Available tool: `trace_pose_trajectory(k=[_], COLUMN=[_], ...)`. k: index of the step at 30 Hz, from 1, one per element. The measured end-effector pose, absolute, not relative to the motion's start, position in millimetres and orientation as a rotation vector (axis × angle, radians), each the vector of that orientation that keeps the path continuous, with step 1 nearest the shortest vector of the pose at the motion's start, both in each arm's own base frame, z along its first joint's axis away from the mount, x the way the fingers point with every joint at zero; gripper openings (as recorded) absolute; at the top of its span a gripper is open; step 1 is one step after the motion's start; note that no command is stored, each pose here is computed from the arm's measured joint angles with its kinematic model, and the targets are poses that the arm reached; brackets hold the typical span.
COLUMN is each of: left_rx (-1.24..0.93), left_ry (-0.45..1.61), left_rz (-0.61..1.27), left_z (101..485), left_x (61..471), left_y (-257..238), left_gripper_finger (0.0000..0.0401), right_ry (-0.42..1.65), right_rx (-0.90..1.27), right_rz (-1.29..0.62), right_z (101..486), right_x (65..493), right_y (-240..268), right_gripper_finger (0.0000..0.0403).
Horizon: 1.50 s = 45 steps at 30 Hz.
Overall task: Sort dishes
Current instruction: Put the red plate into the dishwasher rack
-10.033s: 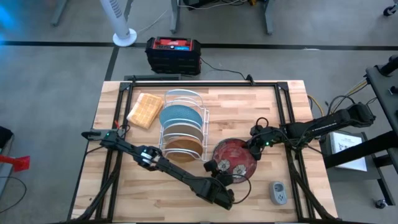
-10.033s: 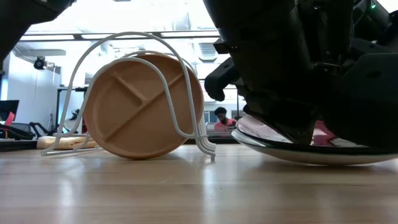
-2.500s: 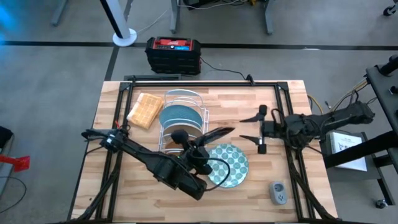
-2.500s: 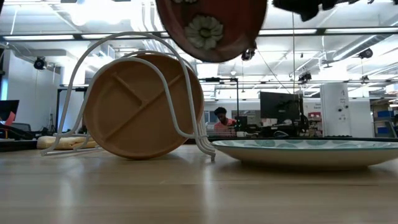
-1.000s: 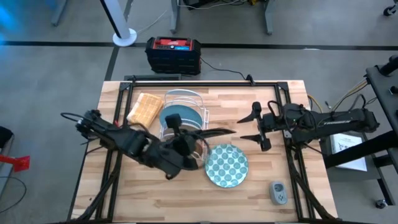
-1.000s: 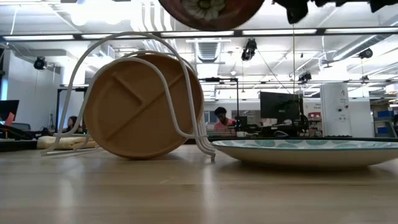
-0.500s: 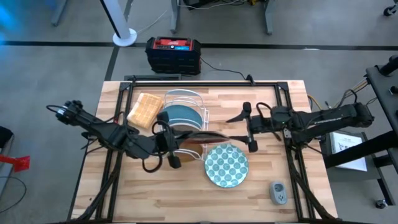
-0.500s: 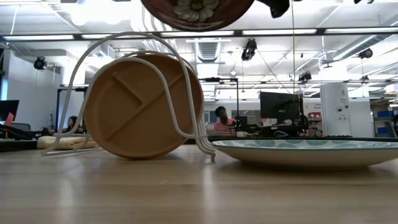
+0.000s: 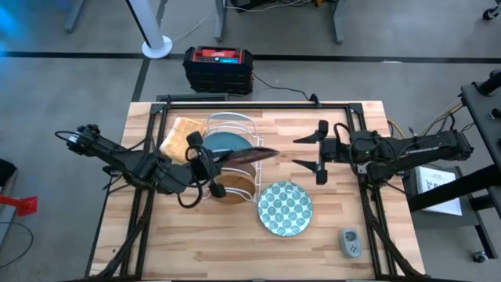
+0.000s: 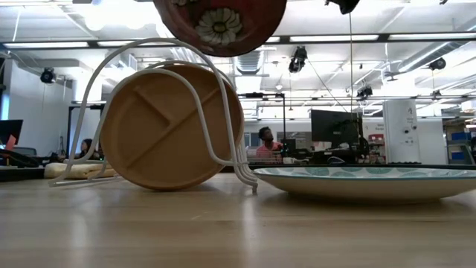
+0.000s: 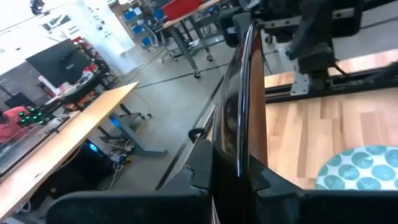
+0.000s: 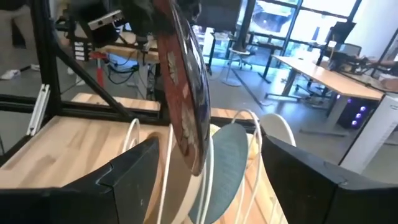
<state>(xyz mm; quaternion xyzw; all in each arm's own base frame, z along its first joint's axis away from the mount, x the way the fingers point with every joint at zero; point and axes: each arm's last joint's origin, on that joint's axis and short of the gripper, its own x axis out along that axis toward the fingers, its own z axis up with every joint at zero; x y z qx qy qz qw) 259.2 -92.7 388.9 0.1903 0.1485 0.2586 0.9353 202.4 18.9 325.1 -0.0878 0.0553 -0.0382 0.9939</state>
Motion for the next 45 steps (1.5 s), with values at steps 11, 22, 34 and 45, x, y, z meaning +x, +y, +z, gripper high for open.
trace_pose_trajectory(k=[11,22,34,45], left_rx=[0.378,0.353,0.348,0.343], left_ry=[0.288,0.253,0.233,0.232], left_rz=[0.459,0.436,0.455,0.490], left_z=[387,390,390,390], left_x=[269,272,276,275], left_y=[-94,-95,-95,-94], left_gripper_finger=[0.0010,0.0011,0.0015,0.0070], right_ry=[0.065,-0.058,-0.045,-0.032], right_rx=[-0.218,-0.217,-0.230,-0.224], right_rz=[-0.074,0.034,-0.031,-0.038], right_z=[313,311,305,305], right_x=[238,259,267,265], right_y=[23,25,17,17], right_gripper_finger=[0.0306,0.0250,0.0035,0.0021])
